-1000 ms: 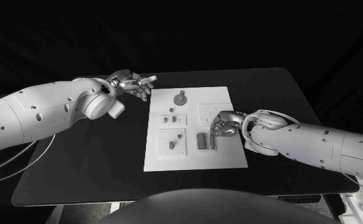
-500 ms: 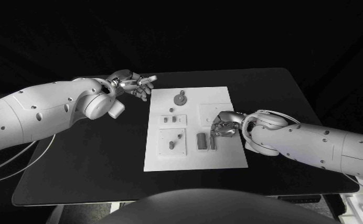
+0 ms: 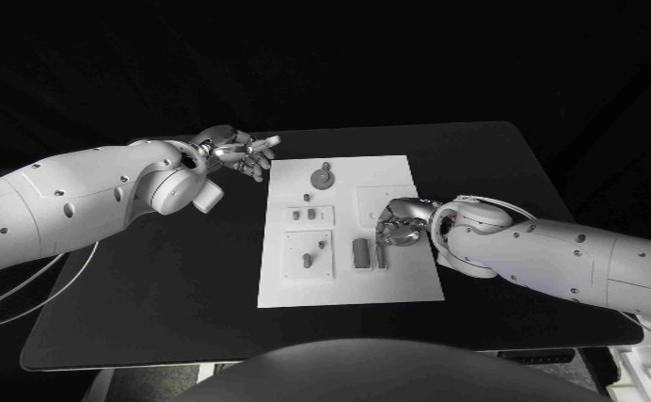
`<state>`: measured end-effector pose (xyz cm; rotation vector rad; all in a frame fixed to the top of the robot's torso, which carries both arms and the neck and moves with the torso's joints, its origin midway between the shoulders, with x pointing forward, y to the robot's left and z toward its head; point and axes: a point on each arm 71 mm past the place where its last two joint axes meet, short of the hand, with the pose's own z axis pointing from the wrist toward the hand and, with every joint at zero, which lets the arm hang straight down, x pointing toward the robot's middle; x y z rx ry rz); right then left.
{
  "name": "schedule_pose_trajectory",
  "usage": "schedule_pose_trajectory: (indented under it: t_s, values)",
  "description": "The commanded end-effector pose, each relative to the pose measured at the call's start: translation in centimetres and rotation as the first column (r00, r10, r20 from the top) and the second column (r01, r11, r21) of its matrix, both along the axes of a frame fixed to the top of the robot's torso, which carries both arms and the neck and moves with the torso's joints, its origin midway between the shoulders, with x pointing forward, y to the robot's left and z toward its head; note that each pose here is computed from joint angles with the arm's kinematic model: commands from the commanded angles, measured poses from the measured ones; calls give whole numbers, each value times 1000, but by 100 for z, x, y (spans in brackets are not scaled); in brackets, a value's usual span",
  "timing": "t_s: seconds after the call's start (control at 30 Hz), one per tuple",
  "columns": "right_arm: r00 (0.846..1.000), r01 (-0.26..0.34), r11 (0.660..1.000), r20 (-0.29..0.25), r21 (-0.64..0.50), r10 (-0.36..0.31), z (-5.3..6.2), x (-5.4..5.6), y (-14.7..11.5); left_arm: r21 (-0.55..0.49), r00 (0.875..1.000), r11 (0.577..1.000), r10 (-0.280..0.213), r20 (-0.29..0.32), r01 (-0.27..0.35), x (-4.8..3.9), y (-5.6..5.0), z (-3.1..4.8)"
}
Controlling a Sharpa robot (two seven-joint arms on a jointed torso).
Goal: Assemble the parts on the task board
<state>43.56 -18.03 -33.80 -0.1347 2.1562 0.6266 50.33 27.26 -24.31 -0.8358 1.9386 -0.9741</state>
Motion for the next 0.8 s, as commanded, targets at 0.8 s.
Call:
schedule_pose_trajectory:
  t_s: [0.8]
  values:
    - [997, -47, 997, 52, -69, 51, -43, -8, 7, -7, 1000, 1000, -17, 1, 17, -1, -25, 8]
